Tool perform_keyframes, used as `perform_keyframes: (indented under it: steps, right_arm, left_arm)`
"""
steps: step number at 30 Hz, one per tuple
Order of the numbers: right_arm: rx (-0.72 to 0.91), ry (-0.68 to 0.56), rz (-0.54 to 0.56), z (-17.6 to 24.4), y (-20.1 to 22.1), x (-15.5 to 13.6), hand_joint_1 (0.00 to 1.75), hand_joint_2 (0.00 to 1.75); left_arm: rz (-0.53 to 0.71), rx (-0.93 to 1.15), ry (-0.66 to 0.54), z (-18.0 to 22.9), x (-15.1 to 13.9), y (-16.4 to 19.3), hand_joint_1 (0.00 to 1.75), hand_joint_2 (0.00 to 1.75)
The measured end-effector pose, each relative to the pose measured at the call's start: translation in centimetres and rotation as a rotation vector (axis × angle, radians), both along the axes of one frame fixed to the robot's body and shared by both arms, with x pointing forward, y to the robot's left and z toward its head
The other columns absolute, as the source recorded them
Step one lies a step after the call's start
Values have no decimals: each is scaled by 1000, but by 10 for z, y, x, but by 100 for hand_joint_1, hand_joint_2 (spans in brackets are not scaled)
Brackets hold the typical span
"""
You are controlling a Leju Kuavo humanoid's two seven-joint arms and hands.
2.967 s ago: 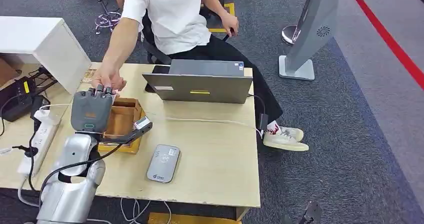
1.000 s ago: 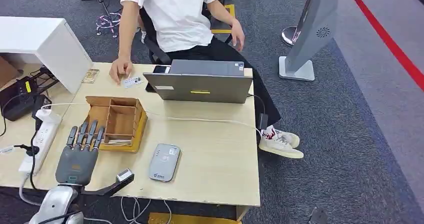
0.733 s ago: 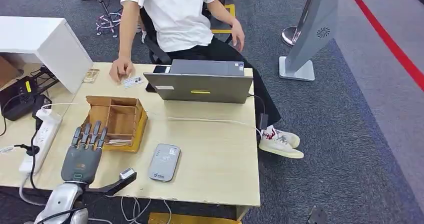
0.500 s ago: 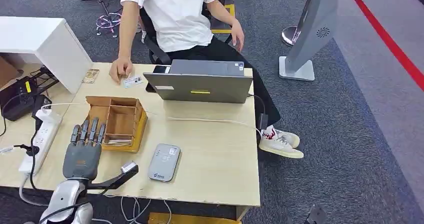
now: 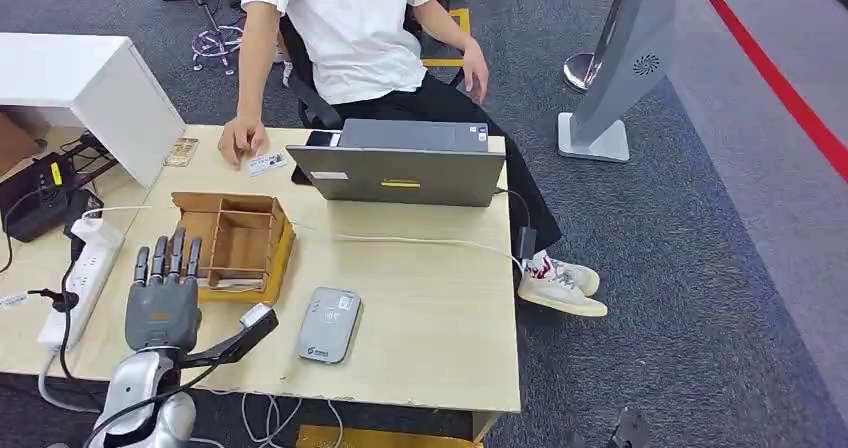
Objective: Pass the card to the sensor for recognition and then transmit it.
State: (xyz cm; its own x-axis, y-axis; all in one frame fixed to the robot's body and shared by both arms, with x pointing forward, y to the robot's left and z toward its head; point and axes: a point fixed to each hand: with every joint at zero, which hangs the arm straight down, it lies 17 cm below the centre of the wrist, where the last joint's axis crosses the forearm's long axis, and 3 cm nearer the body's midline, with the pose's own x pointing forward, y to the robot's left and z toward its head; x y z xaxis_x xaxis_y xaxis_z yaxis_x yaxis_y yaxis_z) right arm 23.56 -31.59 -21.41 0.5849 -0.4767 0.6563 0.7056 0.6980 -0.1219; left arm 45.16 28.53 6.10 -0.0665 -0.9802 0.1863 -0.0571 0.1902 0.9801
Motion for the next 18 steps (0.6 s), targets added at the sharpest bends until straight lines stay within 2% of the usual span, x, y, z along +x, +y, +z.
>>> perform_keyframes:
  steps: [18]
  right_arm:
    - [0,-1,36,1,7,6,0,175]
  left_arm:
    - [-6,-36,22,-14,17,-7,0,175]
